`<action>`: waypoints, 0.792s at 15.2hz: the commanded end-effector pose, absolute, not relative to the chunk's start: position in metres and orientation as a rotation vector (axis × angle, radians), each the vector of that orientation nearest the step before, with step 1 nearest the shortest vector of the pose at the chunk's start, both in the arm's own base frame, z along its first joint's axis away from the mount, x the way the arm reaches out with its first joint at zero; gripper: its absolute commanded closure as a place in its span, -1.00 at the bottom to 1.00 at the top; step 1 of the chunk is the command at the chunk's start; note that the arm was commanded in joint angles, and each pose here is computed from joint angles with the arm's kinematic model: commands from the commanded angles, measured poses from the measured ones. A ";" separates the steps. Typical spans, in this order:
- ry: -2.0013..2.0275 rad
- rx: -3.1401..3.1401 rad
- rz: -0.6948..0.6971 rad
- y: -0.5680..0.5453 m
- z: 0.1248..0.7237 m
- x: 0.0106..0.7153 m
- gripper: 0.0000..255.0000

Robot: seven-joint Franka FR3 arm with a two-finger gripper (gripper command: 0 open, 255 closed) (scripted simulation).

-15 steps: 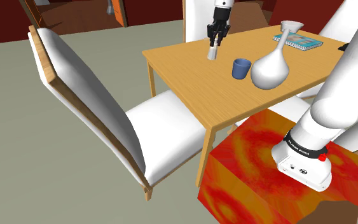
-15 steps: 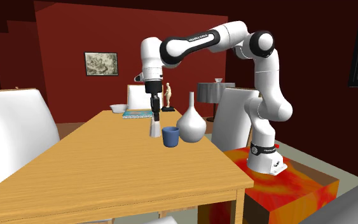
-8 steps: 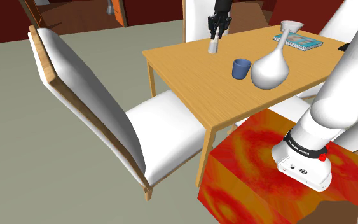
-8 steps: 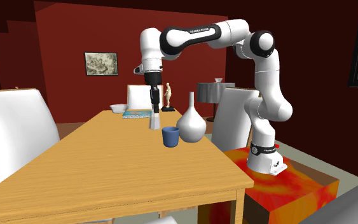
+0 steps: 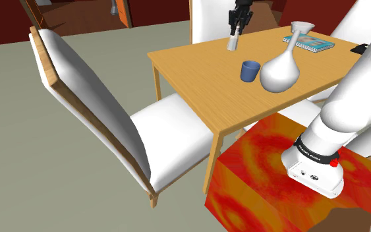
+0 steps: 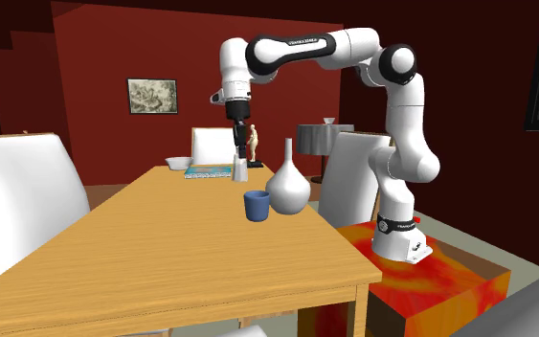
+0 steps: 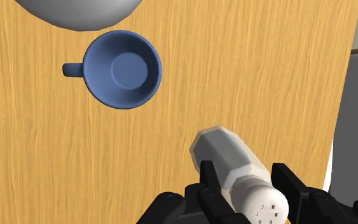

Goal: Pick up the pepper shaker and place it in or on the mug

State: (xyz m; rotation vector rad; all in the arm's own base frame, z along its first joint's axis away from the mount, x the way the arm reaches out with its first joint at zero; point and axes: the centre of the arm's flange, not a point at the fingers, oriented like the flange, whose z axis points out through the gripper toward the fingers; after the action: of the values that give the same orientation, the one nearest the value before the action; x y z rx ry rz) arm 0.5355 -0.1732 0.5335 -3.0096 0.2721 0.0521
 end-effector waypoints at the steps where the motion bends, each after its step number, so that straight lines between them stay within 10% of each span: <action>1: 0.271 -3.009 0.052 -0.189 0.539 0.520 1.00; 12: 0.271 -3.009 0.052 -0.277 0.547 0.442 1.00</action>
State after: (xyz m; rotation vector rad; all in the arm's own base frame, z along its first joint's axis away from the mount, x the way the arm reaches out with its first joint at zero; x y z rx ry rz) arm 0.4447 -0.2759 0.5506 -3.0094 0.2720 0.0519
